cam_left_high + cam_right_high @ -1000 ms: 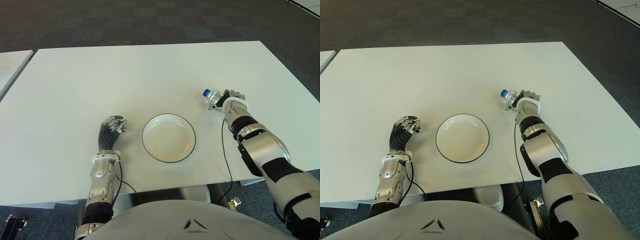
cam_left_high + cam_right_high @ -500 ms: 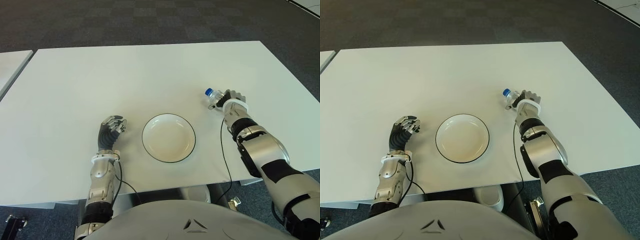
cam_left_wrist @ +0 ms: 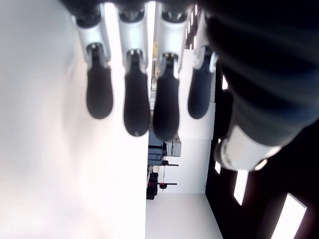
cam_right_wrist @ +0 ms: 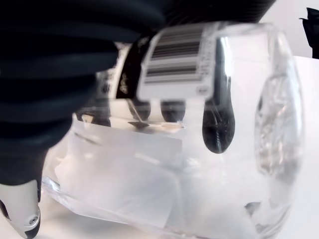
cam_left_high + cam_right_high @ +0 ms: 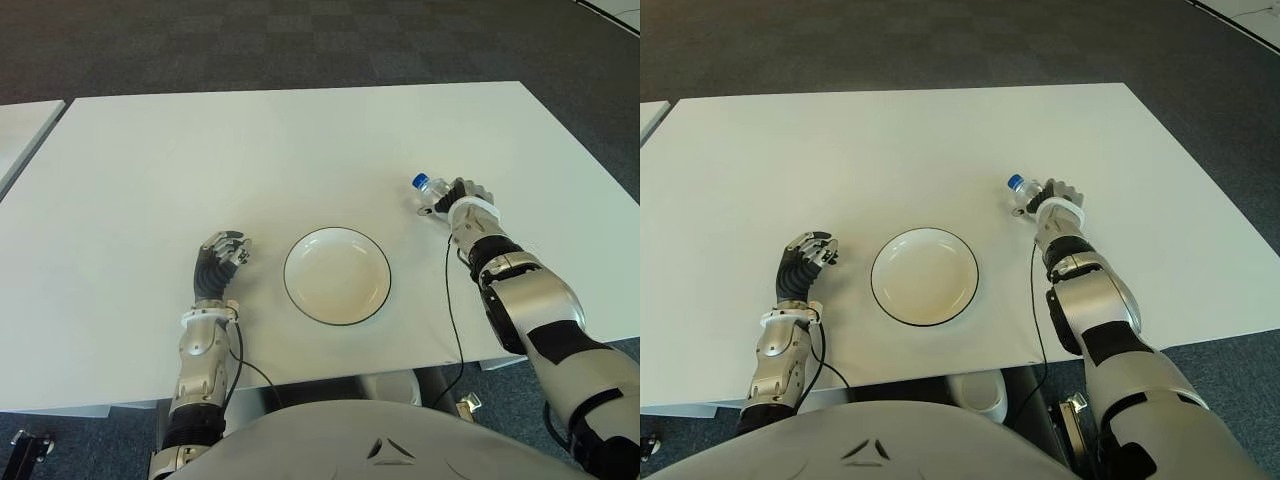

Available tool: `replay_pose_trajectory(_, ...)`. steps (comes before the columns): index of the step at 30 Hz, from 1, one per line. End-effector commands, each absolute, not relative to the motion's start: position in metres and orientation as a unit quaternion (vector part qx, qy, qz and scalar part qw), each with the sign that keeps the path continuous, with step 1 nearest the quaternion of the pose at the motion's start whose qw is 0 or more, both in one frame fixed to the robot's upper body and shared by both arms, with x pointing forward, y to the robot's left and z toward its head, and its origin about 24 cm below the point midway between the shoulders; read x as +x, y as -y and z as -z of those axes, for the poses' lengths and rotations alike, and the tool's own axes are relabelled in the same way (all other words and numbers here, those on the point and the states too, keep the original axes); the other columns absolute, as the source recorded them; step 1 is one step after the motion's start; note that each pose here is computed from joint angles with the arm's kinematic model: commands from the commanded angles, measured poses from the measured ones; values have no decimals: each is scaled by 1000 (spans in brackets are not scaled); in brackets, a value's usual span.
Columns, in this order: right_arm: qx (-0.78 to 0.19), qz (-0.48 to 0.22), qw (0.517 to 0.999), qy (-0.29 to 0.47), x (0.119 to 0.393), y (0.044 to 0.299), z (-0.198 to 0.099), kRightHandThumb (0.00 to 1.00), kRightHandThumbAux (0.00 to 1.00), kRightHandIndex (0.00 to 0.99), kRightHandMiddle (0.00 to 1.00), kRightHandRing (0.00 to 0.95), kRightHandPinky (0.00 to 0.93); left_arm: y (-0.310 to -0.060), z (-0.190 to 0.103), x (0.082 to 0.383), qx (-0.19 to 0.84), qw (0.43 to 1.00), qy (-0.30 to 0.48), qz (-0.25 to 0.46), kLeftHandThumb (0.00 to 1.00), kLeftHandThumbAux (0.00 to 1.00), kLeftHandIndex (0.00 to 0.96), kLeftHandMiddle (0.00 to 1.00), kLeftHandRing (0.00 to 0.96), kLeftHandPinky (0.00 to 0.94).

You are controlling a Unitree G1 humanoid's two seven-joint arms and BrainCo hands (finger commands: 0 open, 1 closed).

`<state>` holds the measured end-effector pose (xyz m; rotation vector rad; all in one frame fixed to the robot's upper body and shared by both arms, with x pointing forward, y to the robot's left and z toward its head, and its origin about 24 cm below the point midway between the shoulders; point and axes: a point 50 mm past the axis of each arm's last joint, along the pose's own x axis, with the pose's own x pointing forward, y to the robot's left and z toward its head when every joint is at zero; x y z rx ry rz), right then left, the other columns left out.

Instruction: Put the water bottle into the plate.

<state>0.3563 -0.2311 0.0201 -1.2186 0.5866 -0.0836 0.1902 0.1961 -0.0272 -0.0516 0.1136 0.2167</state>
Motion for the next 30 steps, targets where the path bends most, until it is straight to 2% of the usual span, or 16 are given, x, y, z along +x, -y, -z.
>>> replay_pose_trajectory(1,-502,-6,806,-312,334,218,17,696,728,437,859,852,866,-194,35,186,-30,990,-82,-108,705,711,433,593,579,569)
replay_pose_trajectory(8,-480,15,833,-276,342,219,6,698,727,437,874,867,869,-194,36,186,-30,990,-85,-109,705,711,433,600,584,577)
replay_pose_trajectory(18,-440,59,879,-176,356,215,-18,699,725,438,864,857,850,-194,36,186,-30,990,-84,-107,705,710,433,599,582,570)
replay_pose_trajectory(30,-447,109,886,-51,362,205,-42,702,723,439,863,857,854,-195,36,185,-34,990,-83,-108,705,711,433,596,581,573)
